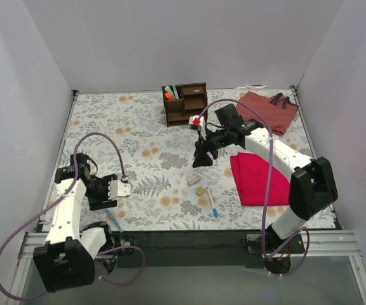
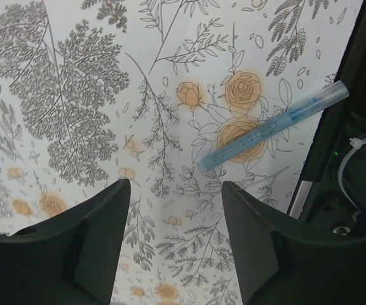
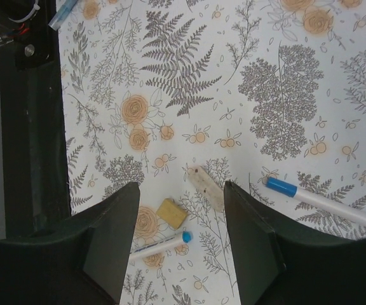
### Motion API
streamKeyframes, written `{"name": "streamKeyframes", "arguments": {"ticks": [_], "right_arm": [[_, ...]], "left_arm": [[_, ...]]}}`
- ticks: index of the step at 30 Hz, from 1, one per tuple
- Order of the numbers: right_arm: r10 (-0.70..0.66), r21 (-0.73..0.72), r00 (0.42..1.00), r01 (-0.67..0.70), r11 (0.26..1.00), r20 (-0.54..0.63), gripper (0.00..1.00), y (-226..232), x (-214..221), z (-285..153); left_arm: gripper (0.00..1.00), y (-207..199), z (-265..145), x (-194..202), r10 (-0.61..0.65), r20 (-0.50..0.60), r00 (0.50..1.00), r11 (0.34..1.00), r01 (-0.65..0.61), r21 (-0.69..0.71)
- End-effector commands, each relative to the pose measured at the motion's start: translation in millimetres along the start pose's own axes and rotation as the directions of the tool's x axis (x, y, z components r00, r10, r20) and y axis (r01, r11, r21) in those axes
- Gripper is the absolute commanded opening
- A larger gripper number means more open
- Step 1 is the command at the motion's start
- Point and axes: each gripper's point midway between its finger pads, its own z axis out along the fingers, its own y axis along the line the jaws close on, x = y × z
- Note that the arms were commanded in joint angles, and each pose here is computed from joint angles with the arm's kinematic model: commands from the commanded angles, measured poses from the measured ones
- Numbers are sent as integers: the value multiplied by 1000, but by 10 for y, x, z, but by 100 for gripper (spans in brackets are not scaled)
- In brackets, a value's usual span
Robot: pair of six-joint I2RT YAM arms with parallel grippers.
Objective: Sort the stationery into containers
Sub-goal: Pick up the pen from the corner of the board.
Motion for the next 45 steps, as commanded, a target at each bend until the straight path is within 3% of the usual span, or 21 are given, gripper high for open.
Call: {"name": "streamKeyframes", "arguments": {"ticks": [1, 7, 13, 21, 35, 45], "right_arm": [[-77, 3, 994, 76, 997, 81, 64, 127, -214, -129], [-88, 5, 993, 88, 996, 74, 64, 178, -115, -134], [-130, 35, 989, 128, 991, 64, 64, 154, -82, -168], [-124, 42, 991, 122, 992, 56, 64, 105, -80, -154], [-159, 64, 986, 157, 986, 42, 65, 65, -59, -161], [-229, 99, 973, 224, 969, 35, 65, -20, -115, -216]], "left_arm": [[58, 9, 39, -111, 189, 80, 979, 980, -193, 54], [53, -138, 188, -99, 311, 113, 944, 943, -321, 85], [45, -377, 314, -79, 339, 134, 931, 928, -354, 115], [38, -393, 401, -26, 367, 131, 921, 915, -383, 126], [45, -372, 472, 200, 476, 128, 870, 826, -492, 276], [41, -234, 753, 209, 542, 102, 834, 822, -552, 140]]}}
